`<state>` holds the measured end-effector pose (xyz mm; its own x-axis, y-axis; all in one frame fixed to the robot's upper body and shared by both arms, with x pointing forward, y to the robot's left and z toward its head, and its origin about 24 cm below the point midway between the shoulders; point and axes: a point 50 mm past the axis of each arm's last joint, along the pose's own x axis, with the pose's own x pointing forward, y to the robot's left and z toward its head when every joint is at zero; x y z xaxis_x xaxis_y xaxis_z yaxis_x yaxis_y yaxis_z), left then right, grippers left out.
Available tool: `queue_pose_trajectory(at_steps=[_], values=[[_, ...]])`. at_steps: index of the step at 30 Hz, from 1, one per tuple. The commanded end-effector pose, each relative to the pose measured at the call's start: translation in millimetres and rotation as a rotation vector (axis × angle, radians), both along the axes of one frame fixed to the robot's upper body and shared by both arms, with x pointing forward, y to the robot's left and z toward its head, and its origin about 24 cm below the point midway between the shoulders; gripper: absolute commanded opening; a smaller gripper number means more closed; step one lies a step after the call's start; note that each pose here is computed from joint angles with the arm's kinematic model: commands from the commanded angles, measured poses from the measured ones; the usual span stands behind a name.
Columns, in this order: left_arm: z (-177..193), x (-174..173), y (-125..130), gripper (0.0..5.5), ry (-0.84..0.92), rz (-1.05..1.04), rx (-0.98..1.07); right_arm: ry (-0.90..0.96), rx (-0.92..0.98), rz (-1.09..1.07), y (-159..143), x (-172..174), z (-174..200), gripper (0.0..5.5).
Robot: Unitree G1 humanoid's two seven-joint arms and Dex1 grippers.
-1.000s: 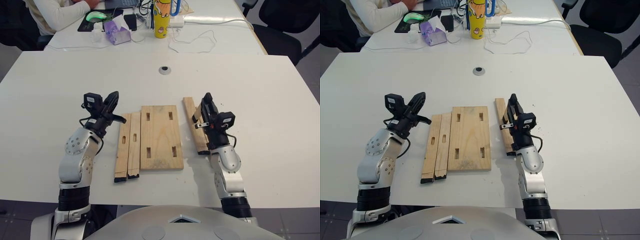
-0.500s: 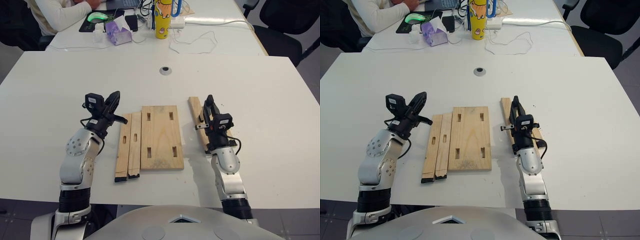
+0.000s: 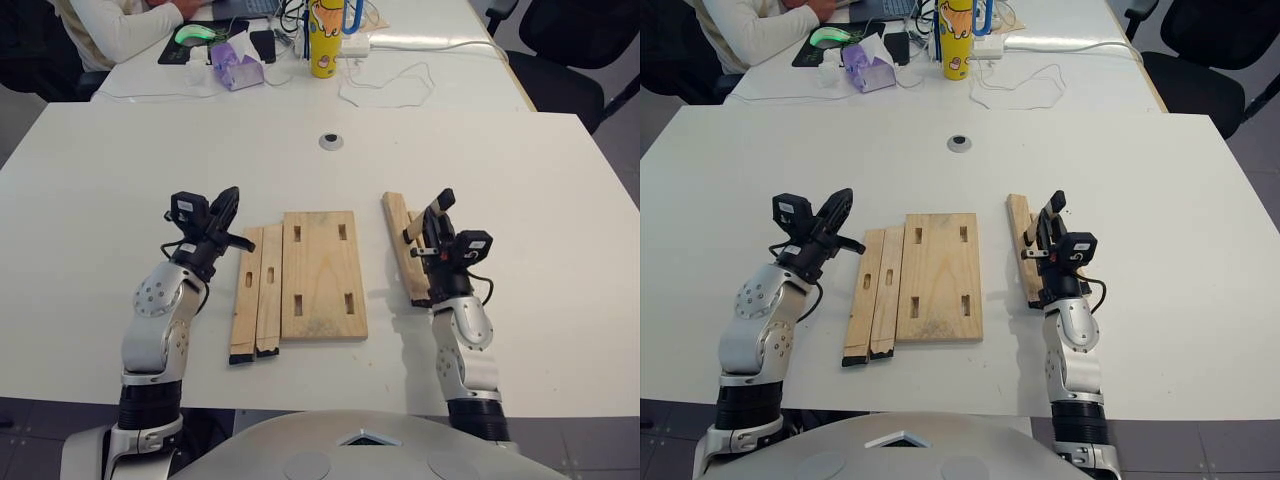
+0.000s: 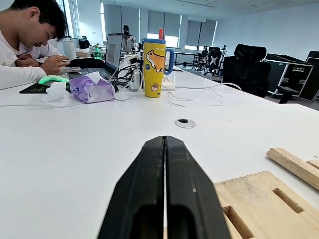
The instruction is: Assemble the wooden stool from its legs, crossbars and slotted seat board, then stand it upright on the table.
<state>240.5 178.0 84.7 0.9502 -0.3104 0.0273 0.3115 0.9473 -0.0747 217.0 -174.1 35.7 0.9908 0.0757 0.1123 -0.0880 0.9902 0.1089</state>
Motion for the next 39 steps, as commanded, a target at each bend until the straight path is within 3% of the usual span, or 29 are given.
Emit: queue_pose_trajectory(at_steps=[1,3,4,8,14,25,29,34,39], values=[[2,-2,0,0.00,-0.019,0.015,0.008,0.166,-0.068,0.003,-4,-18,-29,0.42],[2,-3,0,0.00,-0.021,0.019,0.007,0.146,-0.091,0.015,-3,-16,-25,0.42],[2,-3,0,0.00,-0.022,0.021,0.006,0.136,-0.101,0.016,-3,-15,-23,0.78],[2,-3,-1,0.00,-0.025,0.029,0.004,0.101,-0.118,-0.005,-6,-7,-13,1.31],[0,-6,-2,0.00,-0.023,0.040,0.000,-0.064,-0.169,-0.045,-10,7,24,1.31],[-4,-11,-7,0.00,-0.027,0.064,-0.010,-0.458,-0.152,-0.058,-1,44,145,1.31],[-4,-11,-9,0.00,-0.030,0.071,-0.015,-0.559,-0.137,-0.012,6,52,184,0.77],[-5,-11,-9,0.00,-0.033,0.083,-0.020,-0.453,-0.142,0.039,11,58,171,0.04],[-5,-12,-10,0.00,-0.034,0.091,-0.025,0.027,-0.231,0.103,9,62,88,0.01]])
